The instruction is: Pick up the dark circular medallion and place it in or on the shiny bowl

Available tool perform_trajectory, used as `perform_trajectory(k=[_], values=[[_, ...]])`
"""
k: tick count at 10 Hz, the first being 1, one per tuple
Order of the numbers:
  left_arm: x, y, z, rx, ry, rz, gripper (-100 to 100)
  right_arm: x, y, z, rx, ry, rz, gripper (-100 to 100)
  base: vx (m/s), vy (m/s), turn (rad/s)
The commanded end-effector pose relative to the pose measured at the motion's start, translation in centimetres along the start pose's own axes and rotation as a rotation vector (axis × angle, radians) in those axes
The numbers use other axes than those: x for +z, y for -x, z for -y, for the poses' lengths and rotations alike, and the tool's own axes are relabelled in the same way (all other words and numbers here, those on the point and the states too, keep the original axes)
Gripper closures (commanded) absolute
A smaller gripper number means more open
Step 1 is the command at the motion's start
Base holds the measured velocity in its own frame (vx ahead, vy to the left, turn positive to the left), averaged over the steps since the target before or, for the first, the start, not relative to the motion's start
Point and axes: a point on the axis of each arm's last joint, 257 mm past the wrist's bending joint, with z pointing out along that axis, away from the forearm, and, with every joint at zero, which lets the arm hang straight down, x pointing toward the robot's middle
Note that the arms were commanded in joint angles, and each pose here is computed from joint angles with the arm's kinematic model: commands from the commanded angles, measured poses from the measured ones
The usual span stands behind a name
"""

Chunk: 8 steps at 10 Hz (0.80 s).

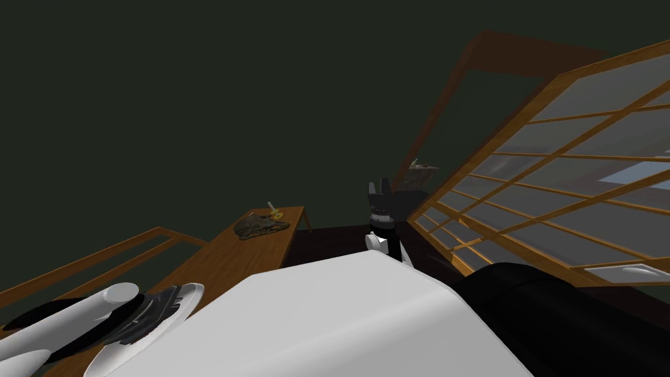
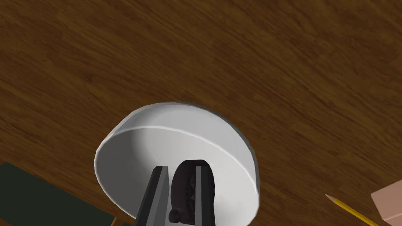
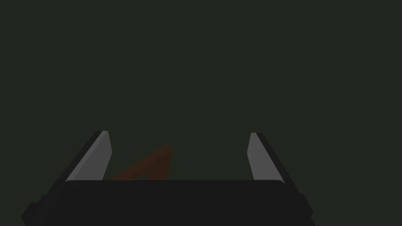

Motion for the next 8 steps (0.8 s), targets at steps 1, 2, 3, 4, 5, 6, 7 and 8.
perform_trajectory(k=[1, 2, 3, 4, 5, 6, 7, 8], values=[[-0.3, 1.1, 0.3, -0.003, -0.007, 0.011, 100, 0.0, 0.0, 0.0, 0.0, 0.0, 0.0, 0, -0.025, 0.098, -0.002], [-1.0, 2.8, 0.6, -0.005, -0.02, 0.03, 100, 0.0, 0.0, 0.0, 0.0, 0.0, 0.0, 0, -0.008, 0.12, -0.021], [-1.4, 3.4, 0.8, -0.005, -0.027, 0.038, 100, 0.0, 0.0, 0.0, 0.0, 0.0, 0.0, 0, -0.013, 0.113, -0.02], [-2.2, 4.9, 1.1, -0.006, -0.042, 0.055, 100, 0.0, 0.0, 0.0, 0.0, 0.0, 0.0, 0, -0.027, 0.111, -0.031], [-2.2, 4.9, 1.1, -0.006, -0.042, 0.055, 100, 0.0, 0.0, 0.0, 0.0, 0.0, 0.0, 0, -0.028, 0.086, -0.007], [-2.1, 4.4, 1.1, -0.007, -0.04, 0.053, 100, 0.0, 0.0, 0.0, 0.0, 0.0, 0.0, 0, -0.012, 0.035, 0.0], [-2.2, 4.6, 1.2, -0.005, -0.041, 0.056, -100, 0.0, 0.0, 0.0, 0.0, 0.0, 0.0, 0, -0.003, 0.009, 0.0], [-2.2, 4.6, 1.2, -0.005, -0.041, 0.056, -100, 0.0, 0.0, 0.0, 0.0, 0.0, 0.0, 0, 0.0, 0.0, 0.0]])
